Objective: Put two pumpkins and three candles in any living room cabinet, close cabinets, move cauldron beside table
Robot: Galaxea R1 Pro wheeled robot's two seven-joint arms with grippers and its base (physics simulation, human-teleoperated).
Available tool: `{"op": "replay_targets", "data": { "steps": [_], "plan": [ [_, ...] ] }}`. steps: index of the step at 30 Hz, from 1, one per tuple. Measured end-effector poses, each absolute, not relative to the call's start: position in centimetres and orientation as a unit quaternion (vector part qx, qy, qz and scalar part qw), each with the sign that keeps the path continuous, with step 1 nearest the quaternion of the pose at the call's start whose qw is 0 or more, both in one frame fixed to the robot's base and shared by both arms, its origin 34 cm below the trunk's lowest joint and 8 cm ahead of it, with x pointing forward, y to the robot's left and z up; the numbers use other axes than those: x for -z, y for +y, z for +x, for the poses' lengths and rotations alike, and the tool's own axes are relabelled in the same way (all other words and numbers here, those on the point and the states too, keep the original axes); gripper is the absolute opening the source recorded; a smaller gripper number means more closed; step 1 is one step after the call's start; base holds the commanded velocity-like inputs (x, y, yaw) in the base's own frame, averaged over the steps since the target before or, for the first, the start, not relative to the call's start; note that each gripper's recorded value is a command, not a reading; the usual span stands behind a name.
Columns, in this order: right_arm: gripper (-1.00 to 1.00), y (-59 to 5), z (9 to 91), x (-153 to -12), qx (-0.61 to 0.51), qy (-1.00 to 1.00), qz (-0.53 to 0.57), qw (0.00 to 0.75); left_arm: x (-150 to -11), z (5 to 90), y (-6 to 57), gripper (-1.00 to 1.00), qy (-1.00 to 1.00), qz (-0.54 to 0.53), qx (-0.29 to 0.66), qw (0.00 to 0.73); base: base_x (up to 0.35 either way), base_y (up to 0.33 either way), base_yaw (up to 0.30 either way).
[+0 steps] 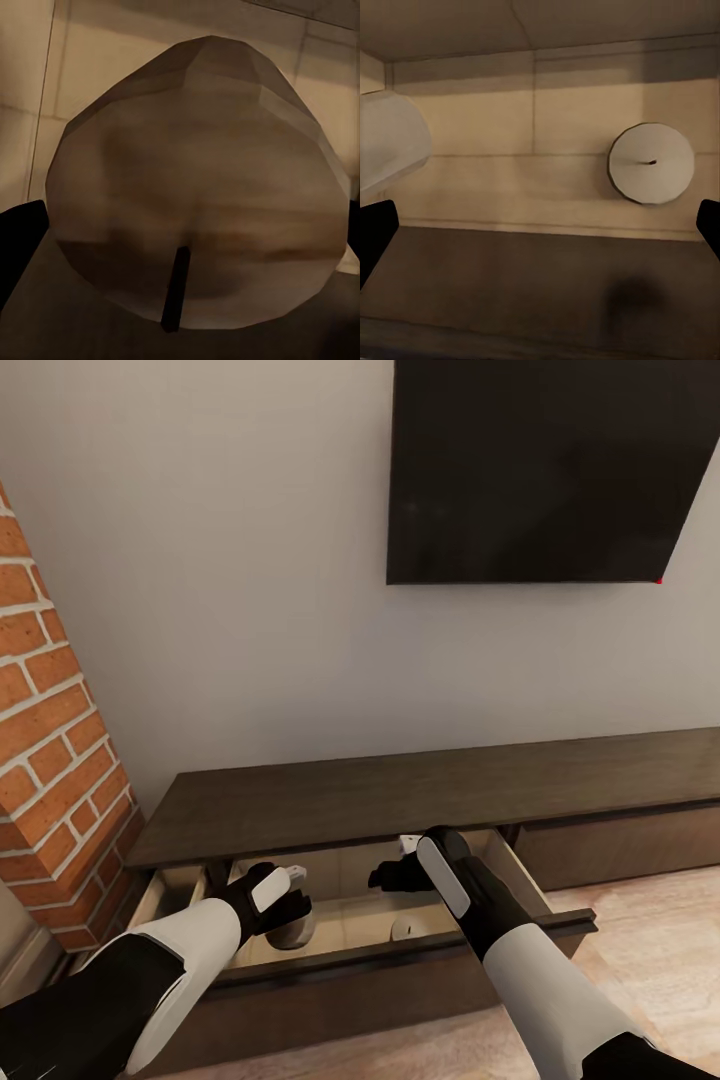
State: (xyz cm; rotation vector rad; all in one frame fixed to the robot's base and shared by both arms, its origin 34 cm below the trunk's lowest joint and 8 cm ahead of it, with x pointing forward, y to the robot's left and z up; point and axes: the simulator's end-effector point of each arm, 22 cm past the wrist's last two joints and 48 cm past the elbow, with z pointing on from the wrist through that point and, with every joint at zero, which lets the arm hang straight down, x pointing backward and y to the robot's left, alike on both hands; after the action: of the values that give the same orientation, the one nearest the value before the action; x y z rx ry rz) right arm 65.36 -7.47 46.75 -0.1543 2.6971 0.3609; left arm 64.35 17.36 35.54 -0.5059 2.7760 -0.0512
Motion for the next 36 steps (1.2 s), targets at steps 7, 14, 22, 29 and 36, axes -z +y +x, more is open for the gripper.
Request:
{"op": "replay_targets", "data": {
  "steps": [7,14,22,29,36],
  "plan": [
    [1.00,-7.4,65.3,-46.8,-0.130,0.968,-0.056,0.206,-35.6,64.4,17.4,-1.00,0.971,-0.177,0.018,0.160,0.053,0.000,0.000],
    [1.00,-7.4,65.3,-46.2,-0.130,0.969,-0.055,0.202,-35.1,64.2,17.3,-1.00,0.972,-0.175,0.017,0.155,0.007,0.000,0.000],
    [1.00,-7.4,65.2,-45.8,-0.130,0.970,-0.055,0.198,-34.6,64.1,17.3,-1.00,0.972,-0.177,0.017,0.150,0.000,0.000,0.000],
    [1.00,-7.4,65.2,-45.7,-0.130,0.970,-0.055,0.198,-34.6,64.1,17.4,1.00,0.973,-0.177,0.016,0.151,0.000,0.000,0.000],
    [1.00,-7.4,65.2,-45.7,-0.130,0.970,-0.055,0.198,-34.6,64.1,17.4,1.00,0.972,-0.177,0.016,0.151,0.000,0.000,0.000]
  ]
}}
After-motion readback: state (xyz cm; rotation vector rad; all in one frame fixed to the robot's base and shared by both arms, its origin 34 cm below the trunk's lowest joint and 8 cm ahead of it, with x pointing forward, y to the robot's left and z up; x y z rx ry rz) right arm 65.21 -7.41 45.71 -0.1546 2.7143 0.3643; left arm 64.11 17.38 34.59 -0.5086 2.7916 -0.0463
